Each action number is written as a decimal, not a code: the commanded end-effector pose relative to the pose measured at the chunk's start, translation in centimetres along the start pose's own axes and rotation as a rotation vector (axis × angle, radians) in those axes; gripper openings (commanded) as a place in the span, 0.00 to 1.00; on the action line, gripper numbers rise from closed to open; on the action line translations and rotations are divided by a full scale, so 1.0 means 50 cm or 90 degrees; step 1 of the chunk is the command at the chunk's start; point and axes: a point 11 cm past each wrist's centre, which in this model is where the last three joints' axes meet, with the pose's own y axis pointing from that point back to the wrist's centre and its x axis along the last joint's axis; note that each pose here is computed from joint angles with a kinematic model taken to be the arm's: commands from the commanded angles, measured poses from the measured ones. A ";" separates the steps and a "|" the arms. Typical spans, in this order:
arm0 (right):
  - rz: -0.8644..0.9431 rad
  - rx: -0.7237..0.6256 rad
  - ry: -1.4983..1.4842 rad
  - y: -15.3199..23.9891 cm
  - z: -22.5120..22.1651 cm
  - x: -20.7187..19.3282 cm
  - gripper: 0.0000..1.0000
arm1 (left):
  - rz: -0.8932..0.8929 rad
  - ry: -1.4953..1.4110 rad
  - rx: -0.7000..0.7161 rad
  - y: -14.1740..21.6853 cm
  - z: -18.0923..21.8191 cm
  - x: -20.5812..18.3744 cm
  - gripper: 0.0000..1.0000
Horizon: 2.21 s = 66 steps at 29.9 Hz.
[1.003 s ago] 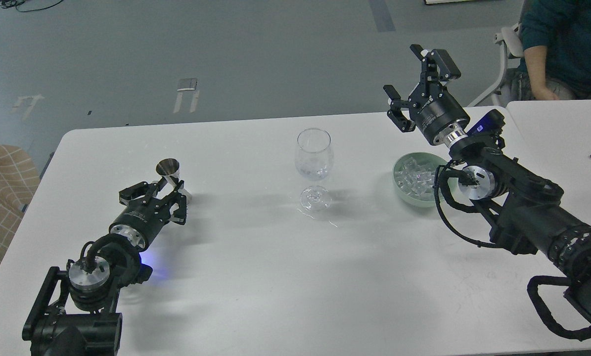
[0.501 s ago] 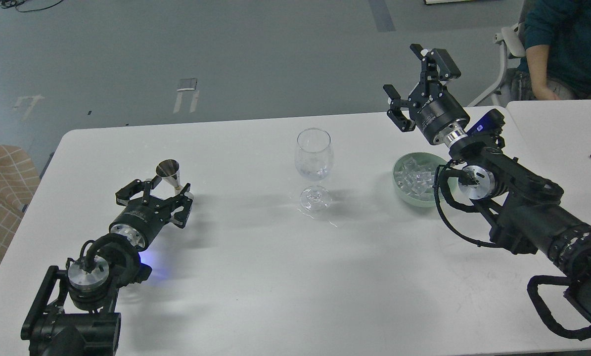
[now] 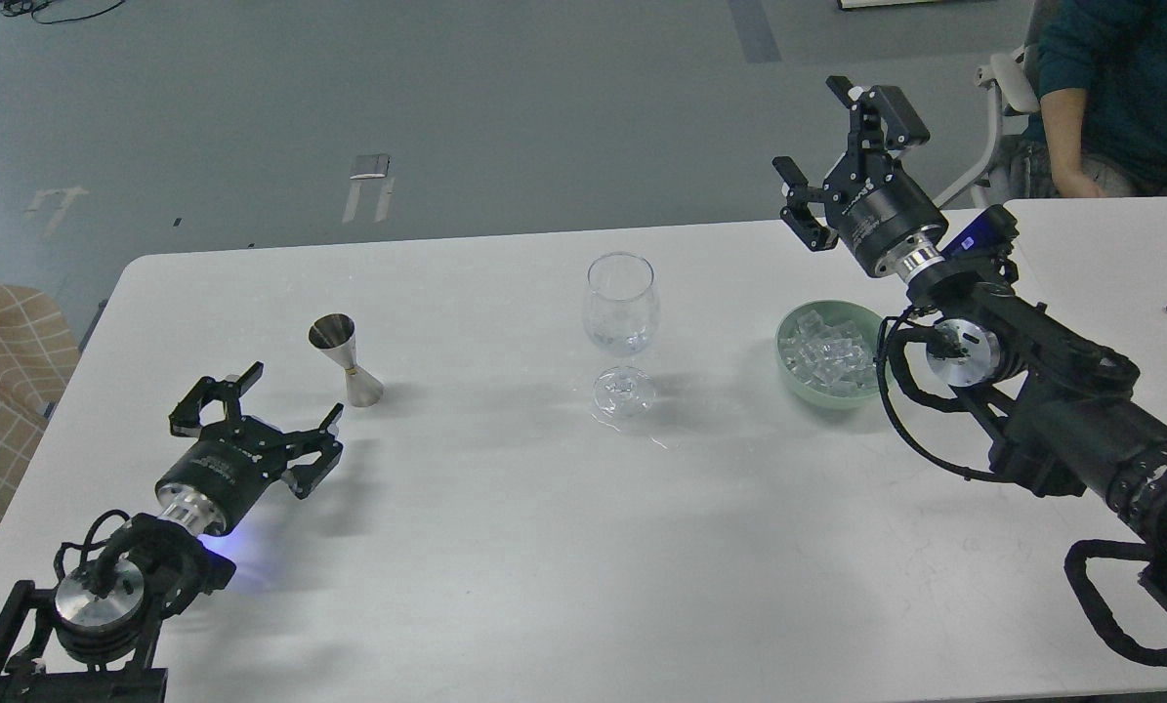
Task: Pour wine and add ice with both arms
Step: 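Set the jigger on the table, open the left gripper, withdraw, then reach the right gripper into the green bowl and pinch an ice cube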
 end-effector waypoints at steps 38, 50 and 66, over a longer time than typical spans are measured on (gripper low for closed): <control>-0.420 -0.336 0.995 0.227 0.072 0.099 0.71 | -0.093 -0.417 -0.172 -0.171 0.295 -0.273 0.98; -0.433 -0.345 1.000 0.219 0.092 0.093 0.61 | -0.102 -0.406 -0.162 -0.184 0.271 -0.275 0.98; -0.473 -0.358 1.019 0.203 0.115 0.079 0.48 | -0.102 -0.403 -0.160 -0.185 0.265 -0.271 0.98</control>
